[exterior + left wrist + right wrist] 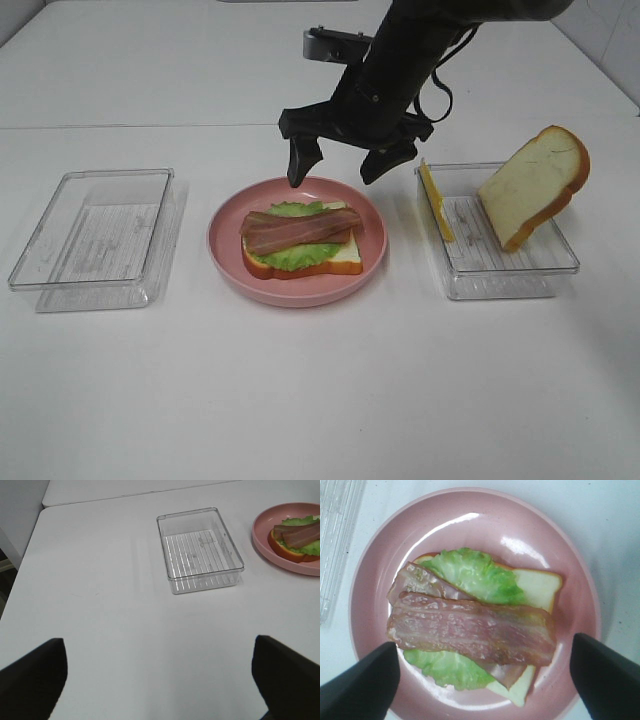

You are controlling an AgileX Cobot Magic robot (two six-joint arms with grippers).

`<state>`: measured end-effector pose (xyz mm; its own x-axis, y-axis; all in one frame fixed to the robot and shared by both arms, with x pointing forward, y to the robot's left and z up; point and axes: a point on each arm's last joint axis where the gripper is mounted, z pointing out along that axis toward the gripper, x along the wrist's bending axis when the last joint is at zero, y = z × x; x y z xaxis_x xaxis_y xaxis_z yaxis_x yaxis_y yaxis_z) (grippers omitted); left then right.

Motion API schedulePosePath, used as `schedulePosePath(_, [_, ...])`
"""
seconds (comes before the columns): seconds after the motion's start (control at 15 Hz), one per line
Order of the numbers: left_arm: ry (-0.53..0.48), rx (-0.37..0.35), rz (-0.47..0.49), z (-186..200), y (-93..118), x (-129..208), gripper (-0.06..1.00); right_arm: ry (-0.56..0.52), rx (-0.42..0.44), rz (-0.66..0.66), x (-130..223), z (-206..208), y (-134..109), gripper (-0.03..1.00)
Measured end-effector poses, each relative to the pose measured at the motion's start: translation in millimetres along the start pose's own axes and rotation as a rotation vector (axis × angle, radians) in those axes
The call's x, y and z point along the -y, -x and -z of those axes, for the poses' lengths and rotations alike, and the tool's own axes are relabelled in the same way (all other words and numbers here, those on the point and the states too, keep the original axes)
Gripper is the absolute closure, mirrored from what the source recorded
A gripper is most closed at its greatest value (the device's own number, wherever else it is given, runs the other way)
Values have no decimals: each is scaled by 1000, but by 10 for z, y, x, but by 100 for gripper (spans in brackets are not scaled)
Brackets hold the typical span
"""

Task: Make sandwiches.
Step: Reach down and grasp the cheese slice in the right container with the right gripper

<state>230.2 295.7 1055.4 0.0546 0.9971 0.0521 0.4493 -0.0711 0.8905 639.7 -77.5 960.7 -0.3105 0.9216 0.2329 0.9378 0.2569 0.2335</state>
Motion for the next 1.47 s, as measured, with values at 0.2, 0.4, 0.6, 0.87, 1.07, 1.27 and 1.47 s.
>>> schedulePosePath(0.2, [0, 0, 0, 0, 0, 0, 3, -41, 67, -19, 16, 441, -31, 8])
schedulePosePath(0.4, [0, 0, 0, 0, 0, 0, 3, -28, 122, -49, -87, 699, 75, 8])
schedulePosePath(0.6, [0, 0, 0, 0, 0, 0, 3, -25, 132, -138, -139, 806, 426, 8])
schedulePosePath(0.87, [0, 0, 0, 0, 0, 0, 3, -66, 136, -239, -167, 666, 840, 8])
schedulePosePath(1.07, [0, 0, 0, 0, 0, 0, 3, -106, 128, -259, -178, 393, 919, 8])
schedulePosePath(1.27, [0, 0, 0, 0, 0, 0, 3, -136, 131, -267, -174, 183, 970, 9])
schedulePosePath(1.47, [0, -1, 0, 0, -1, 0, 3, -149, 133, -272, -173, 27, 1010, 10])
